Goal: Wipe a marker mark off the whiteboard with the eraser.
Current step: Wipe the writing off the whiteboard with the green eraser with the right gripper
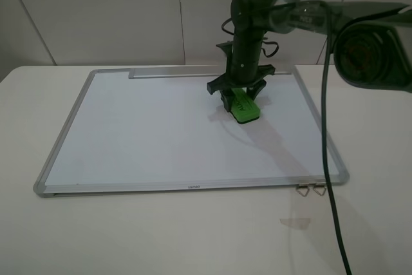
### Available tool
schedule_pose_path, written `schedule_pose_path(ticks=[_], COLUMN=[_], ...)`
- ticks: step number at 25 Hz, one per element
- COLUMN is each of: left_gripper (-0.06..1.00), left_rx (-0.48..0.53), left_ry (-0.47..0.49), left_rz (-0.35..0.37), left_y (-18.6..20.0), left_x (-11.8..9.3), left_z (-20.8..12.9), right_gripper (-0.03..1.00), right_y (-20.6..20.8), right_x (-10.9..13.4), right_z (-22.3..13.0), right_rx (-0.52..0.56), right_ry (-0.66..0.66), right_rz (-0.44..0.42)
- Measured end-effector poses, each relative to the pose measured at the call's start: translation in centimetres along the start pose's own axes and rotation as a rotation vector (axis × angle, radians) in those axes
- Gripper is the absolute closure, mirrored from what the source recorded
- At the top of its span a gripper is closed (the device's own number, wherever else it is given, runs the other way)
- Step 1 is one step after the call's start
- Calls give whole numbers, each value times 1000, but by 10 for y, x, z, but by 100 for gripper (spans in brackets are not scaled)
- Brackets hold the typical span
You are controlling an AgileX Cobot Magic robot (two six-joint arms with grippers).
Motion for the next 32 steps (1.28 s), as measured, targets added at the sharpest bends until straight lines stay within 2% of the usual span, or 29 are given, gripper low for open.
schedule_pose_path(ticks=[8, 11, 14, 17, 25, 27, 29, 32], left_gripper=[16, 16, 16, 16, 16, 16, 16, 16], left_rx=[0, 0, 0, 0, 0, 0, 0, 0], left_ry=[0, 0, 0, 0, 0, 0, 0, 0], left_rz=[0, 0, 0, 0, 0, 0, 0, 0], left_y=[0, 0, 0, 0, 0, 0, 0, 0], left_x=[0, 0, 0, 0, 0, 0, 0, 0], left_z=[0, 0, 0, 0, 0, 0, 0, 0], right_gripper=[38, 38, 38, 38, 38, 38, 38, 38], right_y=[-3, -4, -3, -2, 3, 2, -1, -5], right_x=[-70, -76, -68, -39, 105, 134, 156, 165], right_z=[-5, -6, -5, -1, -9, -15, -21, -24], right_rx=[2, 3, 1, -4, -16, -16, -14, -6], right_ry=[-136, -150, -137, -78, 212, 274, 322, 341], right_rz=[-7, -7, -5, 1, 5, 5, 4, 3])
Point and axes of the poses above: a point on each arm's last joint axis where the gripper is mounted, y pointing back along that axis away from the gripper, x along the wrist's bending axis when the last joint is at zero, z = x × y, the point moved 5 cm from there along -y, pointing out along that axis toward the gripper, and after that the axes turned 1 degree about y, right-handed, at the moved point
